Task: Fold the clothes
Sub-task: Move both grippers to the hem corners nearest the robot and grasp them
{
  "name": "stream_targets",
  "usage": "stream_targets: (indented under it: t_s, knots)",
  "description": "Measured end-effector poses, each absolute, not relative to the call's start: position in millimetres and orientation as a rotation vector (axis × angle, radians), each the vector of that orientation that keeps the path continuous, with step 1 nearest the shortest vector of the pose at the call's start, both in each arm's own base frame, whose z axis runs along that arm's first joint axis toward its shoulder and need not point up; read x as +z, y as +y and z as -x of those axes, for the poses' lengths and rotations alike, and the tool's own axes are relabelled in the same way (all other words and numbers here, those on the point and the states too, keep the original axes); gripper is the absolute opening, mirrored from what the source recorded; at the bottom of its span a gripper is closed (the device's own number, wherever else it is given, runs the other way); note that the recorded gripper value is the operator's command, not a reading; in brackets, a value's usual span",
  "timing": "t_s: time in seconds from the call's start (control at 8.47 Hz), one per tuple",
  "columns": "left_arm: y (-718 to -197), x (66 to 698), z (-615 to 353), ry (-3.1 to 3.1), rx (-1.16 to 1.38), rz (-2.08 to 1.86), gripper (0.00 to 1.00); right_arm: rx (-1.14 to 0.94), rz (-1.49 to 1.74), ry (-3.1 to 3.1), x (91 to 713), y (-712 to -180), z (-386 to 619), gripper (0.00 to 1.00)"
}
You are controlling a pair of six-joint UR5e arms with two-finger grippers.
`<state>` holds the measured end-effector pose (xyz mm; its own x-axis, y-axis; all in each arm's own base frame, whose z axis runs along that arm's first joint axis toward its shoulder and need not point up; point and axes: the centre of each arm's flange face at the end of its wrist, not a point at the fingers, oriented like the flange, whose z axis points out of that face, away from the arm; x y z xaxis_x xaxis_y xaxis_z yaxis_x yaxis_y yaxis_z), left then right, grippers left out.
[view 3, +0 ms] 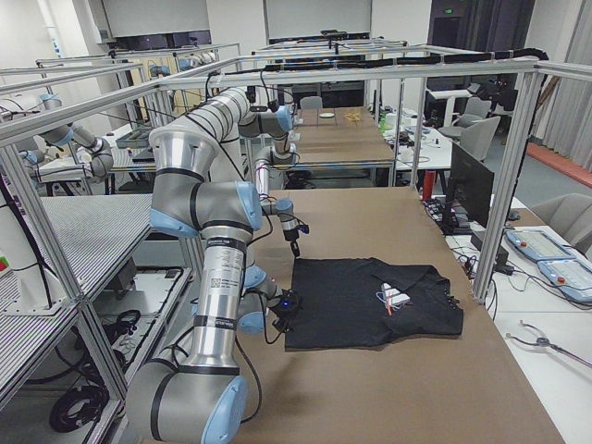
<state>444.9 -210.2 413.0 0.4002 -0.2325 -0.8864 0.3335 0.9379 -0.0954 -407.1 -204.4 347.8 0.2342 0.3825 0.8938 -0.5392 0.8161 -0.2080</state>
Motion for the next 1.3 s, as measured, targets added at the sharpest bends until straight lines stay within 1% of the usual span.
stream_targets:
  t_s: [0.12,0.35,0.59,0.71,0.83,0.94,1.18,1.3]
  knots:
    - [-210.4,410.3,-444.0,1.108,-0.355,-0.105,0.0,0.634,-0.16,-1.157,354.8,-204.5,408.1,0.93]
    - [-210.3,407.7,-444.0,1.113,-0.351,-0.107,0.0,0.625,-0.177,-1.088,388.0,-204.2,416.9,0.89]
    - [-210.3,406.9,-444.1,1.115,-0.35,-0.108,0.0,0.608,-0.19,-1.03,418.7,-201.2,429.1,0.64]
    - [-210.3,405.9,-444.0,1.117,-0.349,-0.108,0.0,0.606,-0.194,-1.025,422.1,-200.0,432.3,0.51]
    - [-210.5,405.0,-443.7,1.119,-0.349,-0.109,0.0,0.608,-0.195,-1.03,420.4,-198.9,435.2,0.4]
    - [-210.7,404.1,-443.3,1.12,-0.35,-0.109,0.0,0.608,-0.193,-1.037,418.0,-195.1,438.6,0.37]
    - [-211.4,401.0,-441.6,1.126,-0.352,-0.11,0.0,0.6,-0.209,-1.052,413.4,-183.4,446.2,0.2]
    - [-211.7,397.6,-439.6,1.133,-0.353,-0.11,0.0,0.596,-0.214,-1.057,411.5,-179.7,448.0,0.09]
